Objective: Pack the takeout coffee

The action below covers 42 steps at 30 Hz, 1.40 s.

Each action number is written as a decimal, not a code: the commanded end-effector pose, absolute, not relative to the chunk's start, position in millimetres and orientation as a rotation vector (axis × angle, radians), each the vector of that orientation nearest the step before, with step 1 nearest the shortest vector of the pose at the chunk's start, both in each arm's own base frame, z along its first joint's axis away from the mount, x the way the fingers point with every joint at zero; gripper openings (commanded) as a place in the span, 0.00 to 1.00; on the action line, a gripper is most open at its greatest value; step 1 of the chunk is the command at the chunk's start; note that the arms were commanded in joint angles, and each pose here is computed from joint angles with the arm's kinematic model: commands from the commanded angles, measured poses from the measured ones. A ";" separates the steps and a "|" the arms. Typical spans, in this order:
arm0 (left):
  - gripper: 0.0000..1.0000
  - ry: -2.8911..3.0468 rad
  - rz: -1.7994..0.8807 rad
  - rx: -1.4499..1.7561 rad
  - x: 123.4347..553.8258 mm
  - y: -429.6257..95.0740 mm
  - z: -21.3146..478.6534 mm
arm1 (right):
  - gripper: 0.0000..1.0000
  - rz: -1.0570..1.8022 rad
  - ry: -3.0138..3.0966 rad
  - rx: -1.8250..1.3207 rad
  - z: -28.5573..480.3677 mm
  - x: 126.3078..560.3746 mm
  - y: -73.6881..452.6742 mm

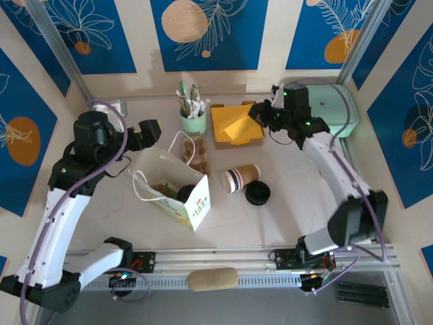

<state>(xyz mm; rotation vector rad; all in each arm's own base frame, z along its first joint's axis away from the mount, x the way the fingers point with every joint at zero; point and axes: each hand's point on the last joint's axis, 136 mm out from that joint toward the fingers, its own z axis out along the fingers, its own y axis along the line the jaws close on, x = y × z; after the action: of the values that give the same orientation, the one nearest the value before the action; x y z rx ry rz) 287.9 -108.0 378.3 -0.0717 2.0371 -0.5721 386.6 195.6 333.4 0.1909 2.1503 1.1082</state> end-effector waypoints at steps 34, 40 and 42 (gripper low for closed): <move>0.99 1.882 -0.386 -0.203 231.0 -49.5 418.6 | 0.00 1.281 1.877 -0.462 459.1 179.6 407.9; 0.99 1.879 -0.376 -0.201 229.6 -48.0 418.1 | 0.00 1.284 1.948 -0.424 434.1 183.5 431.8; 0.99 1.878 -0.375 -0.198 229.6 -47.9 418.7 | 0.00 1.302 1.971 -0.417 427.7 181.8 439.9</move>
<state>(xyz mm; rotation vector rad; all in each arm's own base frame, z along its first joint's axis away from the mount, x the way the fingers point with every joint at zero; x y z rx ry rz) 231.0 -53.5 419.6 -0.1828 1.8846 -0.3984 180.4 432.2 422.8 -0.4818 1.9793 1.2649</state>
